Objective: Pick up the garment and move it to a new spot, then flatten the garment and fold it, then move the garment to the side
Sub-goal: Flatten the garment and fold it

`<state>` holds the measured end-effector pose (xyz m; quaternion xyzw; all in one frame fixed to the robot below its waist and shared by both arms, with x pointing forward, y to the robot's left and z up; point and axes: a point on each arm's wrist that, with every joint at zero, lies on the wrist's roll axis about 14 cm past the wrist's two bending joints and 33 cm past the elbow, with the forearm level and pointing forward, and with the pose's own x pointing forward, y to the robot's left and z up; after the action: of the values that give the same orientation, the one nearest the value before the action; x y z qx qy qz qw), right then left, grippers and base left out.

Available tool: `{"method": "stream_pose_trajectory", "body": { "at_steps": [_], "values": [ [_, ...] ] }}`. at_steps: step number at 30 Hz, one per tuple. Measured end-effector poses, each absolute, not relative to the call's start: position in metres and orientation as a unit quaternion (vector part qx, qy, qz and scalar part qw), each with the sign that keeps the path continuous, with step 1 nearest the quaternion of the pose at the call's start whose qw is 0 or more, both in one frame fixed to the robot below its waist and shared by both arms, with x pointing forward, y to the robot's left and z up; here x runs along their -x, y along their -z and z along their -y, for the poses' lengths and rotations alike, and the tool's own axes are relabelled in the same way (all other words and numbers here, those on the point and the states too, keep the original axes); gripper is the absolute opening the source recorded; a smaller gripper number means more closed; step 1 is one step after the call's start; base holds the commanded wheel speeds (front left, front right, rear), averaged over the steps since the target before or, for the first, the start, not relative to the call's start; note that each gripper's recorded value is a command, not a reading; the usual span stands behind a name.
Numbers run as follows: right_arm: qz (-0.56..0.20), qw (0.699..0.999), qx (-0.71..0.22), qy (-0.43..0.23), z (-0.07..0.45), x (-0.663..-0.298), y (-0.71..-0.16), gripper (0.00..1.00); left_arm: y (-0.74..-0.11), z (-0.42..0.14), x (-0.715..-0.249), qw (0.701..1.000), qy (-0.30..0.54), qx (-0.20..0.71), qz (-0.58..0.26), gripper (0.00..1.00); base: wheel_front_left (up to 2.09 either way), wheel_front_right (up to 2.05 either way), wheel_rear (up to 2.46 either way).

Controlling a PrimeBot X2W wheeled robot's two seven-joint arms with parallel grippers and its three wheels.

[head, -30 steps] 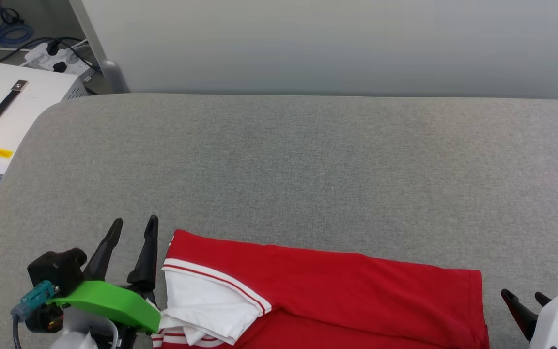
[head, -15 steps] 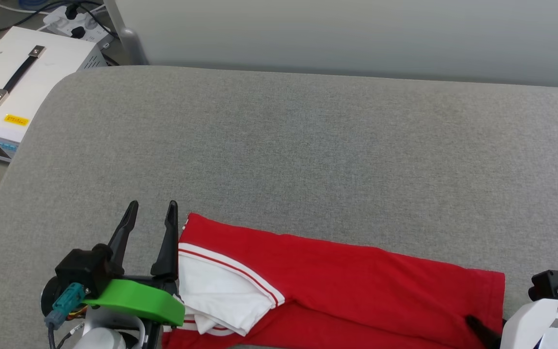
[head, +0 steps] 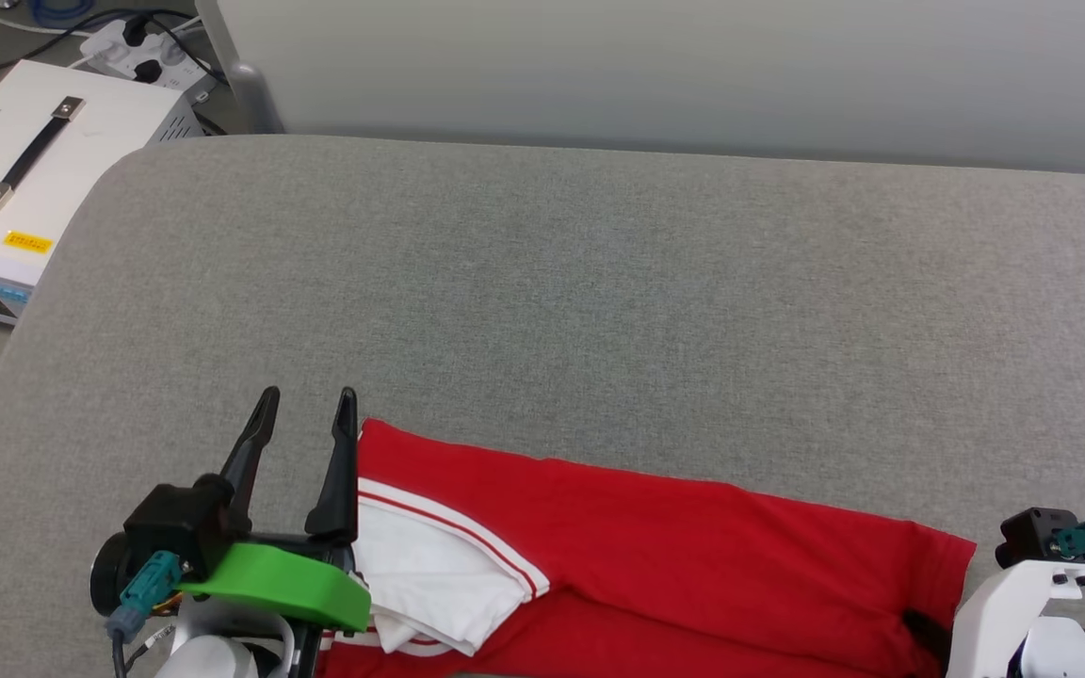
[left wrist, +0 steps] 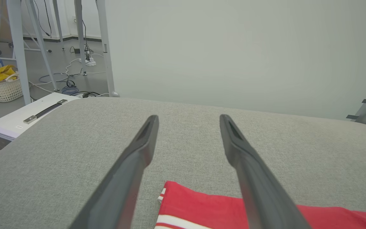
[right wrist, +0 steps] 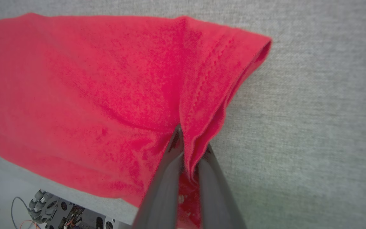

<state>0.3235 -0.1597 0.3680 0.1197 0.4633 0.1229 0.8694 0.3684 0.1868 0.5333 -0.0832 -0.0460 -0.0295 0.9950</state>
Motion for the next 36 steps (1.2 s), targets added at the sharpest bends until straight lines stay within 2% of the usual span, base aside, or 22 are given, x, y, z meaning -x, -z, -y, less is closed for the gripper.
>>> {"method": "stream_pose_trajectory", "body": {
  "at_steps": [8,19,23,27,31,36],
  "values": [
    [-0.431,0.889,-0.105,-0.109,0.181,-0.331,-0.393,0.0,-0.536,-0.183,-0.366,0.996,0.035,0.07,0.052,1.0,0.0,0.0,0.0],
    [-0.4,0.909,-0.117,0.025,0.28,-0.333,-0.417,0.0,-0.538,-0.175,-0.371,0.995,0.046,0.067,0.053,1.0,0.0,0.0,0.0],
    [-0.397,0.903,-0.156,0.043,0.287,-0.329,-0.421,0.0,-0.538,-0.173,-0.372,0.995,0.047,0.065,0.055,1.0,0.0,0.0,0.0],
    [-0.402,0.879,-0.257,0.005,0.253,-0.327,-0.42,0.0,-0.539,-0.174,-0.371,0.995,0.045,0.064,0.055,1.0,0.0,0.0,0.0],
    [-0.399,0.837,-0.365,-0.085,0.196,-0.329,-0.436,0.0,-0.54,-0.175,-0.369,0.995,0.043,0.064,0.057,1.0,0.0,0.0,0.0],
    [-0.394,0.788,-0.439,-0.174,0.159,-0.329,-0.457,0.0,-0.541,-0.176,-0.365,0.995,0.042,0.064,0.057,1.0,0.0,0.0,0.0]
  ]
}}
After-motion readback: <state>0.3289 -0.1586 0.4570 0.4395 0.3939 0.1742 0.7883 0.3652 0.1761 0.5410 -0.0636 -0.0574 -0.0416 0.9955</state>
